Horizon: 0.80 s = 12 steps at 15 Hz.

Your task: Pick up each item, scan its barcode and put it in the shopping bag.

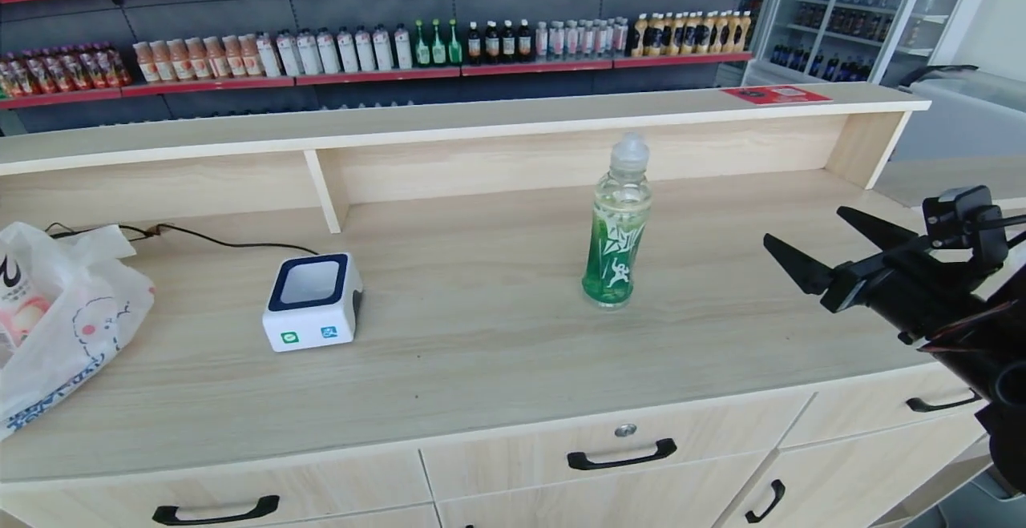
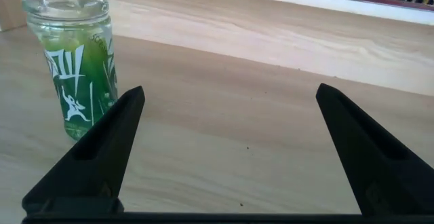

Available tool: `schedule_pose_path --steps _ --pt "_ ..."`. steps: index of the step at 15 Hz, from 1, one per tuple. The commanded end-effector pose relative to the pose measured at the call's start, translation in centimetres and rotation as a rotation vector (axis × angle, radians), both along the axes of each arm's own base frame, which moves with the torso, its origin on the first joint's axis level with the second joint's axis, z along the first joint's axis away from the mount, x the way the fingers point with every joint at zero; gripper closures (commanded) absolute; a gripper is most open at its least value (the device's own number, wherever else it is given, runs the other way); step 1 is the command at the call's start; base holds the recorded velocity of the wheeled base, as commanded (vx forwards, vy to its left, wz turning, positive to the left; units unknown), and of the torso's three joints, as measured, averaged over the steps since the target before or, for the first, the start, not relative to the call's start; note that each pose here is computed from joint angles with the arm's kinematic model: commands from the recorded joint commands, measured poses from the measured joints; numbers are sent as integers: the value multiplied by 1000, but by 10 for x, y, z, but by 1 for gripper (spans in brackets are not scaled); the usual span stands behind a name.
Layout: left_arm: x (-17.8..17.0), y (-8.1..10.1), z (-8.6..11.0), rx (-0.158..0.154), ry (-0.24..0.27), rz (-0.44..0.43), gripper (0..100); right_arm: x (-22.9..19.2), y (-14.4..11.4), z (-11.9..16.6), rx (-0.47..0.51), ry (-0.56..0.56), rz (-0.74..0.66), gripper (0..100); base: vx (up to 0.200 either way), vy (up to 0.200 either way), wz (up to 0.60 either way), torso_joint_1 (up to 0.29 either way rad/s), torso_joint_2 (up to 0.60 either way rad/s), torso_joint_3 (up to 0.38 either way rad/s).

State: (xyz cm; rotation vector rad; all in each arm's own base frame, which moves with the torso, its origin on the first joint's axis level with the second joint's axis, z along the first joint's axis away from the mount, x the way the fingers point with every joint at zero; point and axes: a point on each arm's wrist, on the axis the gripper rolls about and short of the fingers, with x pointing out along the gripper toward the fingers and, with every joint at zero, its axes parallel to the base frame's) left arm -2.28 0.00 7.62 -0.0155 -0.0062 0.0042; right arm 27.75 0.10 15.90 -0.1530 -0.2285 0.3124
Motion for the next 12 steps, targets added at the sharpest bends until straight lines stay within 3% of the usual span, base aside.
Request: schedule_pose_path --steps 1,3,7,12 --pt "0 0 0 0 2 0 0 1 1 -2 1 6 4 0 0 0 600 7 12 -2" --pt "0 0 0 0 2 0 0 1 1 -1 -1 2 5 0 0 0 600 -10 2 0" --pt "0 0 0 0 2 0 0 -7 2 -3 3 17 7 0 0 0 0 0 0 0" --pt "0 0 0 0 2 0 0 -40 29 -19 2 117 120 0 0 0 0 0 0 0"
